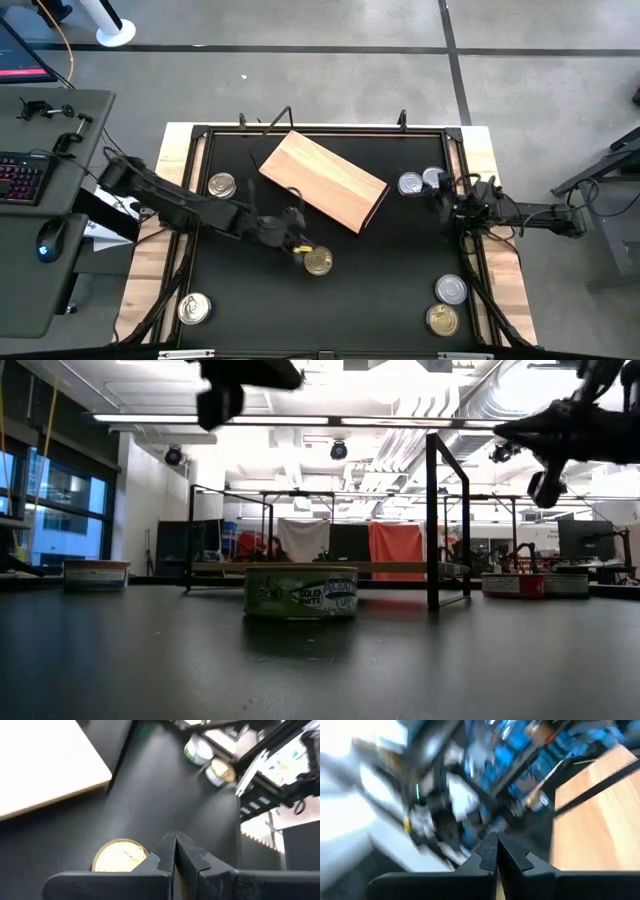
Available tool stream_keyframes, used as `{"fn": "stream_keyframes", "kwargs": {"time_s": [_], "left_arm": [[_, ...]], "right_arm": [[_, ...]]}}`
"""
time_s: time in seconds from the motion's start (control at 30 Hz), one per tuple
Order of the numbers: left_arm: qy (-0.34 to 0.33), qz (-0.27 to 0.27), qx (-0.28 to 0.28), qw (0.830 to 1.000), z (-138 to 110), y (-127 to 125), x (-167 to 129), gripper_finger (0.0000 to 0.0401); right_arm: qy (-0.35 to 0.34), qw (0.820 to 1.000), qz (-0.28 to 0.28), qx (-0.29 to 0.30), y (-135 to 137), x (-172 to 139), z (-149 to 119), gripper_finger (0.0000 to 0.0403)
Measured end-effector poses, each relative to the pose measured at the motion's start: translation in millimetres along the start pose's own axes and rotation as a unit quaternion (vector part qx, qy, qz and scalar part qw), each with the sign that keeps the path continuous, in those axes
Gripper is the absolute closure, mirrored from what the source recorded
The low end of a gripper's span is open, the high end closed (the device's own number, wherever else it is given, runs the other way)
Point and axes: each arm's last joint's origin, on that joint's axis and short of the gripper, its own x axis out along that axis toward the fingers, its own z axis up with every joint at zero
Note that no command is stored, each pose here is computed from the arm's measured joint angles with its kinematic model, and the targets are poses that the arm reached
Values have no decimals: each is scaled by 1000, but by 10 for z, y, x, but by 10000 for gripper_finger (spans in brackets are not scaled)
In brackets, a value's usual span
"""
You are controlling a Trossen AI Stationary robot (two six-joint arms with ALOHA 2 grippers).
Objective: Stack canned seafood by type on shelf
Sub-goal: Put the top green tuna can on the shelf
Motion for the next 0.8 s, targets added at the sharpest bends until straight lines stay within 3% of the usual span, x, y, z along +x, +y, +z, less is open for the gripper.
{"fn": "stream_keyframes", "kwargs": {"time_s": [0.1,0.17,0.23,0.33,0.43,0.53,0.67,0.8], "left_arm": [[-31,-15,-6,999,-12,63,-172,401],[-45,-28,-6,999,-66,114,-229,401],[-54,-36,-8,998,-157,182,-224,401],[-59,-41,-10,997,-300,286,-166,401],[-48,-31,0,998,-417,364,-96,401],[-27,-11,57,998,-500,416,-13,401],[-10,1,158,987,-568,441,113,401],[22,23,214,976,-676,523,291,401]], "right_arm": [[-72,997,29,22,89,8,90,402],[-107,989,102,24,228,9,161,402],[-106,980,167,8,385,30,200,402],[-50,983,179,-13,632,203,201,402],[68,989,127,-26,835,509,46,402],[203,977,56,-43,1022,822,-229,402],[380,919,-71,-73,1121,1083,-690,403],[470,860,-168,-102,1128,1263,-1114,403]]}}
